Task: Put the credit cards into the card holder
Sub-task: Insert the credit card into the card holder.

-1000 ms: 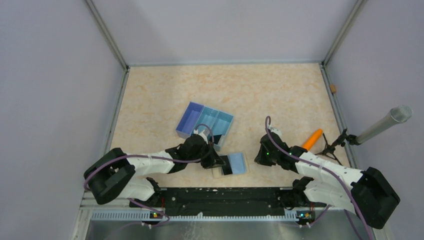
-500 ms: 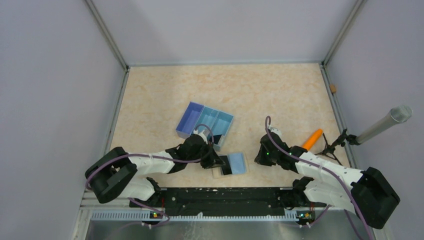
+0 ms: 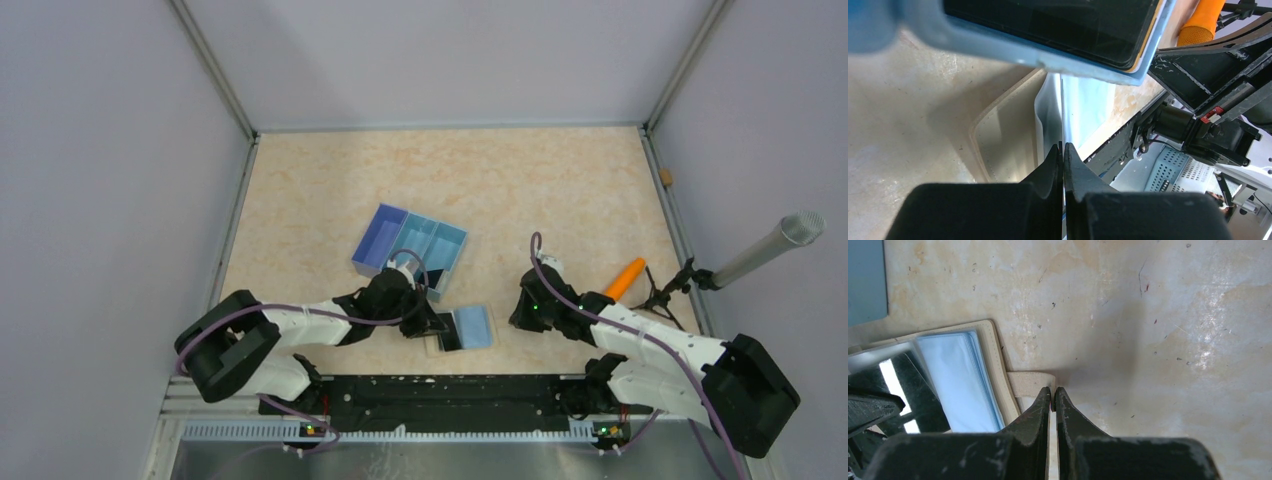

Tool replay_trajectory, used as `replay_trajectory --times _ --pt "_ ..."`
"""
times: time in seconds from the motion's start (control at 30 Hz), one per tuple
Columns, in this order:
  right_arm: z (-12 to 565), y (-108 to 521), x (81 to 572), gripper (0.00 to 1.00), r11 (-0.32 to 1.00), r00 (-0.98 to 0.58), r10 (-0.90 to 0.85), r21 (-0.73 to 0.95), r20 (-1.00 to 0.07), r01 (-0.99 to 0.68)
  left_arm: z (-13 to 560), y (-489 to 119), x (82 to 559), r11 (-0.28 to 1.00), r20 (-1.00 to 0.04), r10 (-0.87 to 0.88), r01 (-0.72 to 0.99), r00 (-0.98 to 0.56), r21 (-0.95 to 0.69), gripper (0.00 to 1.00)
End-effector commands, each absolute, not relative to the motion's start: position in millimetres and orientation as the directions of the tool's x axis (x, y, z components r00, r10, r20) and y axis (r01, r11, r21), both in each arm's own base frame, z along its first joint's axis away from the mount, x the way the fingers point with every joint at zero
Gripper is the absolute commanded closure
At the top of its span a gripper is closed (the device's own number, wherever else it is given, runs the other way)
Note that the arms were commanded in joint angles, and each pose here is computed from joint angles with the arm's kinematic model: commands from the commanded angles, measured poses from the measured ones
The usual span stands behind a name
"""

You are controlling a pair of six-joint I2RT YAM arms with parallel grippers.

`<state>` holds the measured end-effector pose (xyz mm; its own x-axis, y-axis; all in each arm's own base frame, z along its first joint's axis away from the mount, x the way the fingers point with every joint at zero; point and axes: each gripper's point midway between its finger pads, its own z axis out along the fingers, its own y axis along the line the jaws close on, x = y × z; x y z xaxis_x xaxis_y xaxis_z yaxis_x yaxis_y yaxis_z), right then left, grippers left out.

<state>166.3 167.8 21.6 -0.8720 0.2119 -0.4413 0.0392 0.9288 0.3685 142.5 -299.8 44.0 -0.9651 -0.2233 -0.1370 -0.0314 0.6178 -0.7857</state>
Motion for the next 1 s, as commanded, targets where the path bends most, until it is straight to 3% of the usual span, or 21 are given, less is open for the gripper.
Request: replay_trajectory --times 0.0,0.97 --pt "21.3 166.4 167.0 1.0 0.927 -0.871 0.225 0.371 -0.437 0.053 55.1 -309.0 148.4 0.576 -0.161 -0.213 0.009 -0.964 -0.817 1.0" --pt "19.3 165.3 165.0 1.0 0.929 -0.875 0.222 0.366 -0.431 0.055 59.0 -313.1 148.8 0.542 -0.135 -0.207 0.002 -0.969 -0.841 1.0"
